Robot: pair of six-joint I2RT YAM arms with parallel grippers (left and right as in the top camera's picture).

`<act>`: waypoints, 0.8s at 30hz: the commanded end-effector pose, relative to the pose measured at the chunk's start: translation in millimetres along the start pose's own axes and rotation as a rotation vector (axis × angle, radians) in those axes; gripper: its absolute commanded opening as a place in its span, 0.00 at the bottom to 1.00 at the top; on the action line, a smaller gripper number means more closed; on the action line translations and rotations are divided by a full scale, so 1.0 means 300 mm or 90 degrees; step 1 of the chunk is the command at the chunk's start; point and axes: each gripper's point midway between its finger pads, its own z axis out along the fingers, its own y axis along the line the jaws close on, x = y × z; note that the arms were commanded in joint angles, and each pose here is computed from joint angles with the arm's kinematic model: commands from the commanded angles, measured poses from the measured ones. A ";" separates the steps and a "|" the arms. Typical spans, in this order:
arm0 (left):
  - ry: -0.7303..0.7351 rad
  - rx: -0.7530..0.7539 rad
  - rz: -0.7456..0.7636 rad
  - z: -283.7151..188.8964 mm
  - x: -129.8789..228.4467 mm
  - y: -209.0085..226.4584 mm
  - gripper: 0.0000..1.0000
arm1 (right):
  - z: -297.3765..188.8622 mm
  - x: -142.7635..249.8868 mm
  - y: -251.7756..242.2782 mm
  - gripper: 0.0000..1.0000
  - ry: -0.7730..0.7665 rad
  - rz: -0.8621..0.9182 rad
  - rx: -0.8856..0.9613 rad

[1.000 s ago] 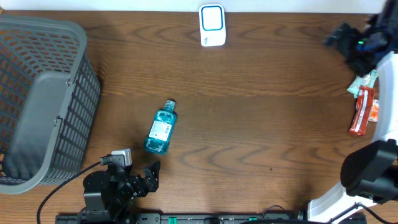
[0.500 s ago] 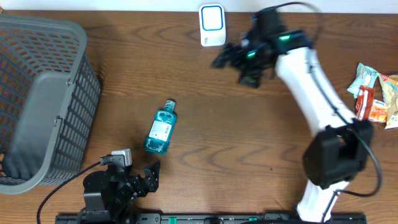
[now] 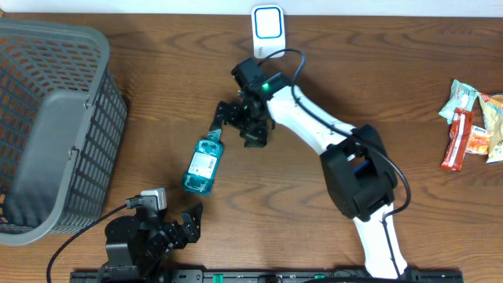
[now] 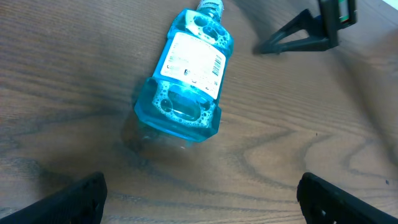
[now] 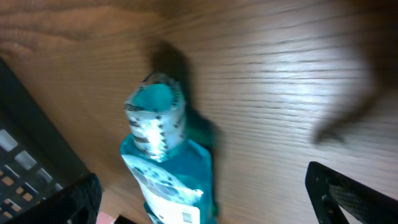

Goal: Scan the item barcode
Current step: 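Reach the right gripper to the blue Listerine bottle, then grasp the Listerine bottle with the right gripper and turn it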

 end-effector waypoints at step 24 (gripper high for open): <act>0.000 -0.005 -0.005 -0.003 0.001 0.004 0.98 | 0.249 0.096 -0.034 0.66 -0.052 0.045 0.008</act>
